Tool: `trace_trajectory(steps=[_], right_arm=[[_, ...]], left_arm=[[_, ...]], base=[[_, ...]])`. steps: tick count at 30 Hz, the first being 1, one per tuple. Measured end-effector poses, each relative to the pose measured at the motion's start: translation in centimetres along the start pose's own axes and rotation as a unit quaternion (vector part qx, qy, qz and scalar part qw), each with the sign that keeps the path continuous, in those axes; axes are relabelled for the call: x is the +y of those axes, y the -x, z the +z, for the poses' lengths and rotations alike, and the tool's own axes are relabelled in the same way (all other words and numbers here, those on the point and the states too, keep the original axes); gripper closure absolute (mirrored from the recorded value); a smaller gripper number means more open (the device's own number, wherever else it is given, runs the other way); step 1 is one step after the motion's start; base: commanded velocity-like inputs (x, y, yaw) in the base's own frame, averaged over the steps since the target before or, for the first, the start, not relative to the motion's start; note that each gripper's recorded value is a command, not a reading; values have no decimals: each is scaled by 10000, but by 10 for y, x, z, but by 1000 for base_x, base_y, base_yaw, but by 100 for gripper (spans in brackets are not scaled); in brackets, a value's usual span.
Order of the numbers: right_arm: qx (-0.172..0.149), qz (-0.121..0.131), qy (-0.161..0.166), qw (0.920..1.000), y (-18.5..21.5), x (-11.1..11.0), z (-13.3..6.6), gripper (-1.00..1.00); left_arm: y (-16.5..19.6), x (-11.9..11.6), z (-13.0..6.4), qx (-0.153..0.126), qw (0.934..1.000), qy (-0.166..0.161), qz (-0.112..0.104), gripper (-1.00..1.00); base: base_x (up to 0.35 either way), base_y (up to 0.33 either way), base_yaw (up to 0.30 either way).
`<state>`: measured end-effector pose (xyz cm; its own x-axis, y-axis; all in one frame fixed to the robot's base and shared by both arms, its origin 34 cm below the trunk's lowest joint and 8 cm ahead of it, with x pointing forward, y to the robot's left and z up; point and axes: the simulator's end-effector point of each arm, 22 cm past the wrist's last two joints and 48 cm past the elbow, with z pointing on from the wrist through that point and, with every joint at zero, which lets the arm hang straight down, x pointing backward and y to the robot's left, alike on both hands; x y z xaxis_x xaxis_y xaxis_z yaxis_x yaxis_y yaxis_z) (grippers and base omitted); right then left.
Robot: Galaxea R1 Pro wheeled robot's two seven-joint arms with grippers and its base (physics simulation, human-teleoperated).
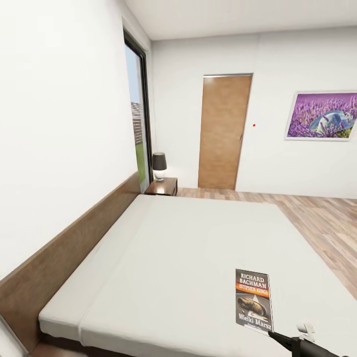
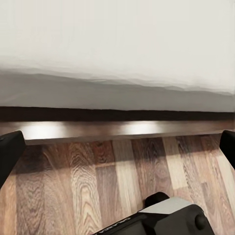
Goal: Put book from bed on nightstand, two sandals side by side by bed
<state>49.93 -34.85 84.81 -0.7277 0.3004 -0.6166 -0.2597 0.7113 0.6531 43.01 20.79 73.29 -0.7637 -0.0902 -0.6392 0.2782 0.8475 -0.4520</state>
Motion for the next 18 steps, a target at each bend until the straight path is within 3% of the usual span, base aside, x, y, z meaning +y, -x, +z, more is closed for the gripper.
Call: trace_trajectory(steps=[7,18], right_arm=[[-8,-3,21,10000,1,1,0,100],[4,-4,18,10000,0,1,0,100]], left_arm=[[1,0,0,-8,10000,-3,6,-100],[1,0,0,-9,10000,-3,7,-100]], base=[[0,0,27],[0,0,260]])
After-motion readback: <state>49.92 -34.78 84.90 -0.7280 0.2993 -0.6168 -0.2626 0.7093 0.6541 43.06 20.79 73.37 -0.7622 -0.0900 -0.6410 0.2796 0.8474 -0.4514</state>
